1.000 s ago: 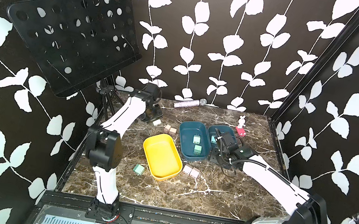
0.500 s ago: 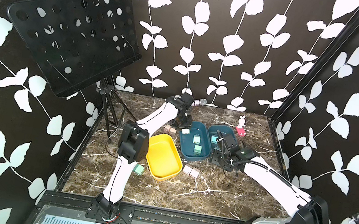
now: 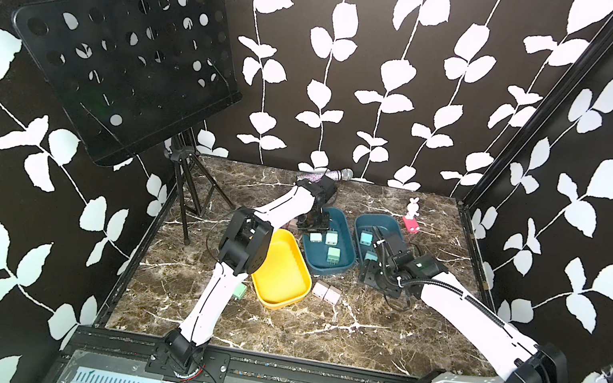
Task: Place the plugs by color into the storage box
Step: Place the plug in the storage box.
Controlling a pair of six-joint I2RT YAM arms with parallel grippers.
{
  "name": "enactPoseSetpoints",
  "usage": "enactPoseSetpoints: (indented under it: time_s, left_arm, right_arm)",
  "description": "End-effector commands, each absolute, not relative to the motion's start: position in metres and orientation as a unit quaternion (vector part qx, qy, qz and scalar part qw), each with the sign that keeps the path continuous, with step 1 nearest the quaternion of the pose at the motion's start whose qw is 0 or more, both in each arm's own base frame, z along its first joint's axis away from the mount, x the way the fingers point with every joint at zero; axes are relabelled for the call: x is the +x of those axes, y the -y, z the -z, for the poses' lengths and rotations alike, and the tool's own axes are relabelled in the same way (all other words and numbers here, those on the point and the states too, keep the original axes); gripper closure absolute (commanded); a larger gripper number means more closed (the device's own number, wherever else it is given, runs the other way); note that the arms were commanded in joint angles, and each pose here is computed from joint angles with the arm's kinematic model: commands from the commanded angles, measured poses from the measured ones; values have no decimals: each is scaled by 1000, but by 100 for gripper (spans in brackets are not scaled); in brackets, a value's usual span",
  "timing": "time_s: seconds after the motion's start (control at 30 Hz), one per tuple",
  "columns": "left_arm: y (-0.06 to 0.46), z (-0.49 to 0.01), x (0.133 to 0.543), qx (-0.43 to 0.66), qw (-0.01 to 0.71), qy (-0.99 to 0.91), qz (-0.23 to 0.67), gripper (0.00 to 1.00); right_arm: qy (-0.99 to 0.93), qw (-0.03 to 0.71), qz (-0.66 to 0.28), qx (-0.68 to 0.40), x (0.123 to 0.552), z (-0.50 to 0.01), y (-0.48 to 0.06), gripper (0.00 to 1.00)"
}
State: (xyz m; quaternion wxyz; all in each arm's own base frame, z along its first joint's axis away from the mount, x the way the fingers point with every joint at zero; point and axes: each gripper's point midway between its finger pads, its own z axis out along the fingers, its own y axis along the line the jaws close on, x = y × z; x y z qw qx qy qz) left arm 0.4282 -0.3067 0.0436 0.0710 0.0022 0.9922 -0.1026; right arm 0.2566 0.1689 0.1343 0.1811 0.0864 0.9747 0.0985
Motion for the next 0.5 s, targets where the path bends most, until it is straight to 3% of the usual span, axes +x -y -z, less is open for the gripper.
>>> enactPoseSetpoints:
  time_s: [0.0, 0.3, 0.4, 0.47]
  left_arm:
    - [311, -39, 427, 15, 78, -994, 80, 59]
    - [307, -30, 423, 18, 68, -996, 57, 50]
    - [310, -51, 428, 21, 80, -995, 64, 35]
    - [312, -73, 428, 19, 89, -993, 73, 31]
  right_arm:
    - [-974, 181, -91, 98, 250, -141, -160, 28]
    - [-973, 183, -92, 107, 245, -143, -155, 28]
    - [-972, 184, -95, 110, 246, -142, -156, 28]
    - [-971, 187, -98, 110, 248, -143, -158, 28]
